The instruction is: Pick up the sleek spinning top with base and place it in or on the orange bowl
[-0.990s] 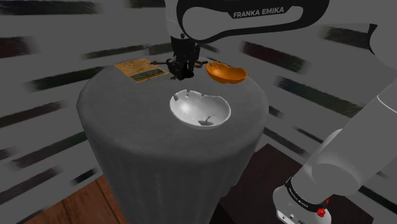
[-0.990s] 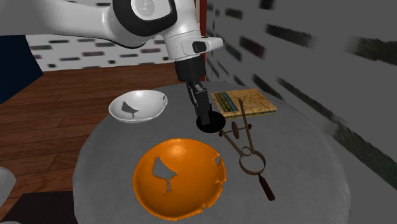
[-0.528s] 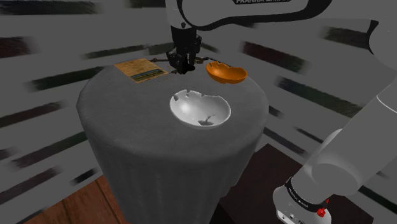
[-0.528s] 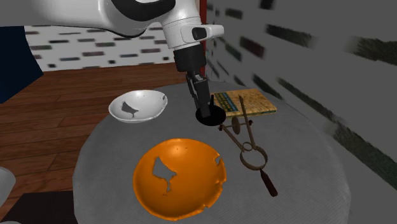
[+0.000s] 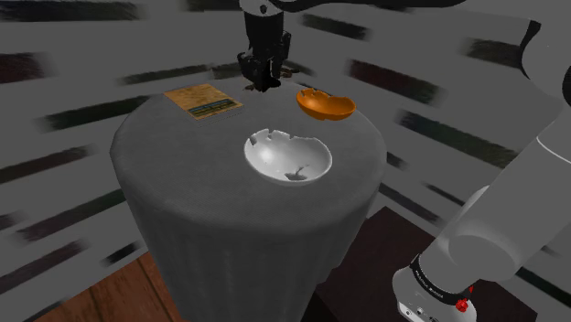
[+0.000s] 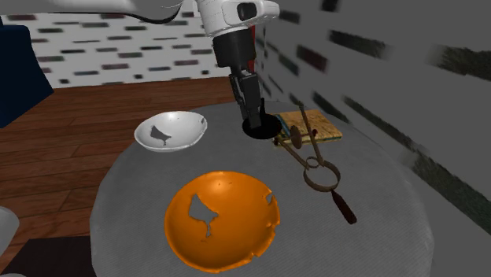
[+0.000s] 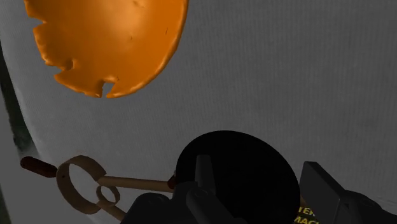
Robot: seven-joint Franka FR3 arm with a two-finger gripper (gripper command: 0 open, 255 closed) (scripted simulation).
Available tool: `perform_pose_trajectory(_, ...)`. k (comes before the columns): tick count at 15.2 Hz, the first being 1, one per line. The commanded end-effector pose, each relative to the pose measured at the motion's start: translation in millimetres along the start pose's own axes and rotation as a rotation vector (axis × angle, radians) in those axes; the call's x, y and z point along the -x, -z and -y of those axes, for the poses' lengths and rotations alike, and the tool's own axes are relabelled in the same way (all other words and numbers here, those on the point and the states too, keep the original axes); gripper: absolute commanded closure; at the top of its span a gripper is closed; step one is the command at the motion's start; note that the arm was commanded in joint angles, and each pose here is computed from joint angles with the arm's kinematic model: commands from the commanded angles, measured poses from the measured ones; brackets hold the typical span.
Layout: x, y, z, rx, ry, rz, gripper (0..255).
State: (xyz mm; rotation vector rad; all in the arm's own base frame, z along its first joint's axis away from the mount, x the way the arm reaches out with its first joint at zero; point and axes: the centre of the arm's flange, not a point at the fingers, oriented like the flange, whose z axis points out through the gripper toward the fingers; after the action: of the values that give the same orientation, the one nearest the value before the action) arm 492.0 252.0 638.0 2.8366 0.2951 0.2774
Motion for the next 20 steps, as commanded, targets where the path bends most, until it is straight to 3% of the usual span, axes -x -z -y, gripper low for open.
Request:
perform_pose_trajectory(1, -1.4, 11.0, -4.9, 0.000, 0.000, 0.000, 255)
perform_pose_trajectory(10, -8.2, 50.9, -17.2, 0.000, 0.000, 0.000, 255)
perform_pose_trajectory(20, 75.1, 32.4, -118.0, 0.000, 0.000, 0.000, 255)
